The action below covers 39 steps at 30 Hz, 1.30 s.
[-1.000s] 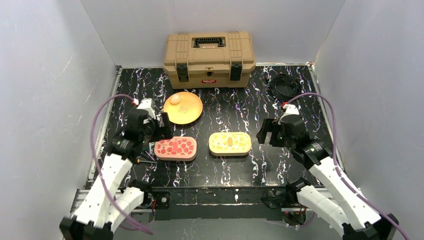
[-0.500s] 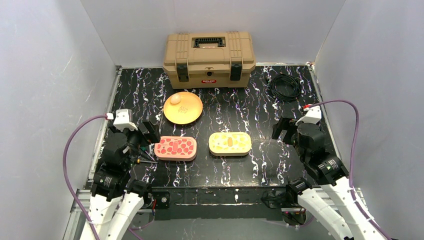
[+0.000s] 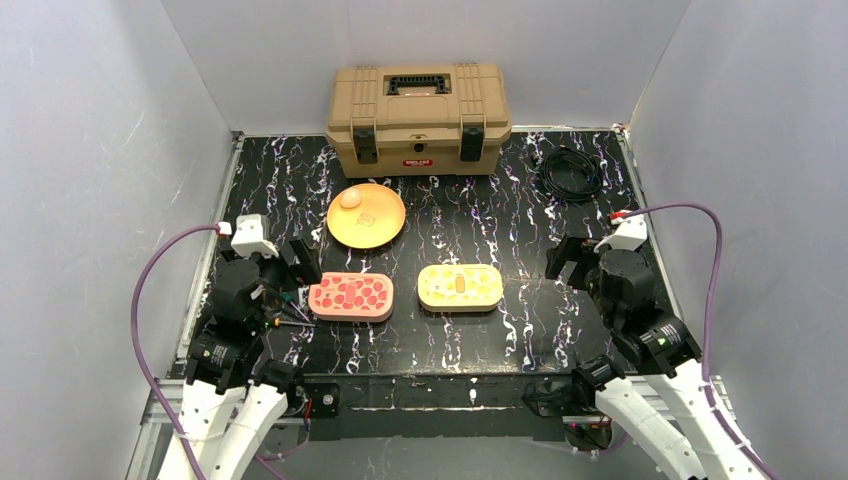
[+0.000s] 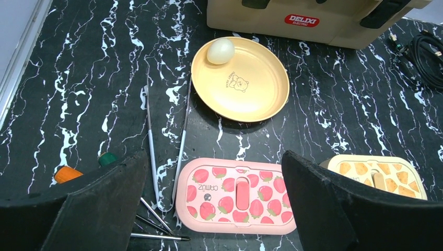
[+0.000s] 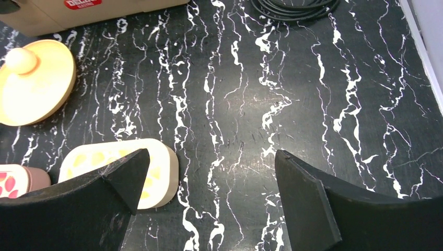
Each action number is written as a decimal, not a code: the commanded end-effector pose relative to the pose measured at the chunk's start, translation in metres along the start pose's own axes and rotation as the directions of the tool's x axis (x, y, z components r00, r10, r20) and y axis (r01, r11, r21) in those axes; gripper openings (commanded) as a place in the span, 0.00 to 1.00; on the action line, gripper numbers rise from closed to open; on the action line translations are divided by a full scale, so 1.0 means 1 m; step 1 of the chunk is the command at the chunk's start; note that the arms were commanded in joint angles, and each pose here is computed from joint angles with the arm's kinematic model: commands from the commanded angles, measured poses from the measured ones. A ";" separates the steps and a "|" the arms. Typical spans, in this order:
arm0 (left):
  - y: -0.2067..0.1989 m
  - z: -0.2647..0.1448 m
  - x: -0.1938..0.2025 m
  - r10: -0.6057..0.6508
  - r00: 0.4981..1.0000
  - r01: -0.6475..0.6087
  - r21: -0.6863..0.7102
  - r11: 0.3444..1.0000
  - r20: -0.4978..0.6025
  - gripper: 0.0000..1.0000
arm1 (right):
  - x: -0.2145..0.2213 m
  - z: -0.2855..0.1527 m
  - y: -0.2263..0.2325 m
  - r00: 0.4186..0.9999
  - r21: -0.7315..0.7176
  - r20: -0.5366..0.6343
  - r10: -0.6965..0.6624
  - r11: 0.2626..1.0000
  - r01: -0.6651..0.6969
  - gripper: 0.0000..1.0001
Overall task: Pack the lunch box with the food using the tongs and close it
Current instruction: Reset both arms
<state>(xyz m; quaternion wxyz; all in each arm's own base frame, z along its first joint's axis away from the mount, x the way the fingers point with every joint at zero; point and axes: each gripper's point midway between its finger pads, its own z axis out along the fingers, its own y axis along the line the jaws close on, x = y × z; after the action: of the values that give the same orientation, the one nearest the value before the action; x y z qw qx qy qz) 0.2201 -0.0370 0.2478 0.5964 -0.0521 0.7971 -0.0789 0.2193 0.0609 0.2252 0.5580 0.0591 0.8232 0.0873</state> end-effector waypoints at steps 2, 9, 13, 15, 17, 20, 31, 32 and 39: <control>0.011 -0.003 -0.006 0.000 1.000 0.001 -0.061 0.998 0.022 0.98 | -0.018 -0.006 0.007 0.996 -0.051 0.085 0.025 0.999 -0.021 0.98; 0.016 -0.001 -0.005 0.011 1.000 -0.009 -0.089 0.996 0.017 0.98 | -0.027 -0.014 -0.003 0.986 -0.028 0.156 0.057 0.998 -0.053 0.98; 0.019 -0.002 -0.005 0.025 1.000 -0.023 -0.101 0.995 0.017 0.98 | -0.031 -0.019 -0.008 0.978 -0.023 0.193 0.075 0.997 -0.072 0.98; 0.019 -0.003 -0.006 0.029 0.999 -0.026 -0.097 0.995 0.024 0.98 | -0.033 -0.022 -0.009 0.975 -0.024 0.208 0.081 0.997 -0.078 0.98; 0.020 -0.005 -0.005 0.035 0.999 -0.032 -0.094 0.995 0.031 0.98 | -0.034 -0.024 -0.010 0.972 -0.027 0.220 0.087 0.996 -0.083 0.98; 0.020 -0.007 -0.005 0.040 0.998 -0.035 -0.092 0.995 0.045 0.98 | -0.035 -0.026 -0.011 0.968 -0.031 0.234 0.094 0.996 -0.089 0.98; 0.014 -0.006 -0.004 0.053 0.998 -0.051 -0.052 0.997 0.044 0.98 | -0.034 -0.025 -0.010 0.968 -0.037 0.234 0.090 0.996 -0.084 0.98; 0.014 -0.006 -0.003 0.054 0.998 -0.052 -0.050 0.997 0.043 0.98 | -0.034 -0.025 -0.010 0.968 -0.037 0.233 0.089 0.996 -0.082 0.98; 0.013 -0.006 -0.004 0.049 0.998 -0.047 -0.048 0.998 0.046 0.98 | -0.035 -0.026 -0.010 0.967 -0.040 0.238 0.090 0.996 -0.083 0.99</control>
<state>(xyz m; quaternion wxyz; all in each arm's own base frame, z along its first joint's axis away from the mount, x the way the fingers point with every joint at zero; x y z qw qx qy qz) 0.2136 -0.0229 0.2493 0.6122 -0.0510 0.7877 -0.0456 0.2049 0.0446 0.2492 0.6271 0.0907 0.7653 0.1134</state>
